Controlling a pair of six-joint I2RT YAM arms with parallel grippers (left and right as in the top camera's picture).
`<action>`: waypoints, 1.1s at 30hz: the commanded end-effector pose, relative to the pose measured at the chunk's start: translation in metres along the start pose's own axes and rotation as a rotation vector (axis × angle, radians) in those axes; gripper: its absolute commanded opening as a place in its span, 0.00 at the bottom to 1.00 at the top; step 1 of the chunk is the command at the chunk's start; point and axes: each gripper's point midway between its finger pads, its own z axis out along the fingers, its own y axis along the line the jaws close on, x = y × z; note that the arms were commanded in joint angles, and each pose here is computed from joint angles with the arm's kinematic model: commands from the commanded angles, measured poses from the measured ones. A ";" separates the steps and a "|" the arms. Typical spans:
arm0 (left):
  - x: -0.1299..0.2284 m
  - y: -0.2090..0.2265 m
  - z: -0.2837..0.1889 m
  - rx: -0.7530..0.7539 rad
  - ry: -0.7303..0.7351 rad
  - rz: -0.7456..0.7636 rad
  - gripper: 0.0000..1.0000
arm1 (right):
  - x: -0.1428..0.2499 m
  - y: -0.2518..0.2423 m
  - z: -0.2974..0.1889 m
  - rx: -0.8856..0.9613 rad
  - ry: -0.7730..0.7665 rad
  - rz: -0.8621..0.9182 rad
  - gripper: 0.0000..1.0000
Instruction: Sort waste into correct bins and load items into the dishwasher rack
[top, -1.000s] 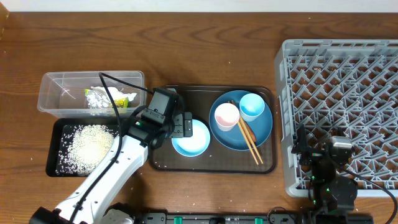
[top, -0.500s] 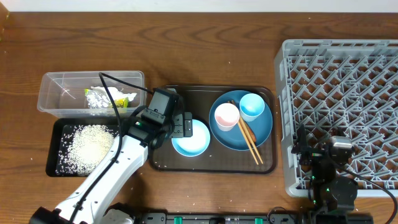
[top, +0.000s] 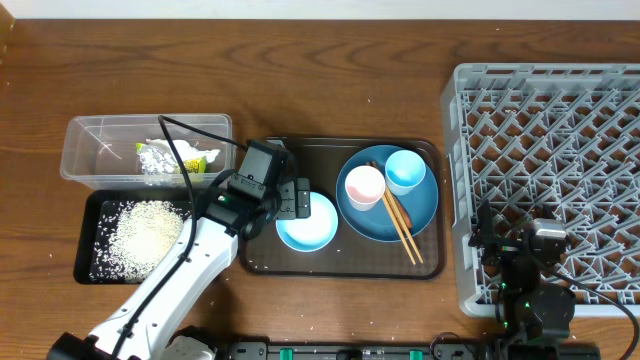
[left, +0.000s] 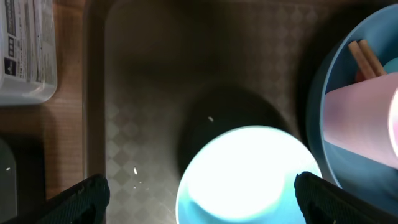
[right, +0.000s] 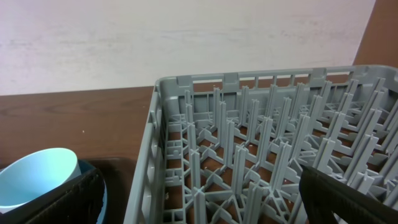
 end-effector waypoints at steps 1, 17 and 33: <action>-0.011 -0.003 -0.004 0.006 -0.041 0.012 0.98 | 0.000 0.004 0.000 -0.013 -0.001 0.008 0.99; -0.019 -0.007 -0.004 0.021 -0.074 0.011 0.98 | 0.000 0.004 0.000 -0.014 -0.001 0.009 0.99; -0.021 -0.008 -0.004 0.025 -0.084 0.011 0.98 | -0.073 0.043 -0.045 -0.220 0.093 0.171 0.99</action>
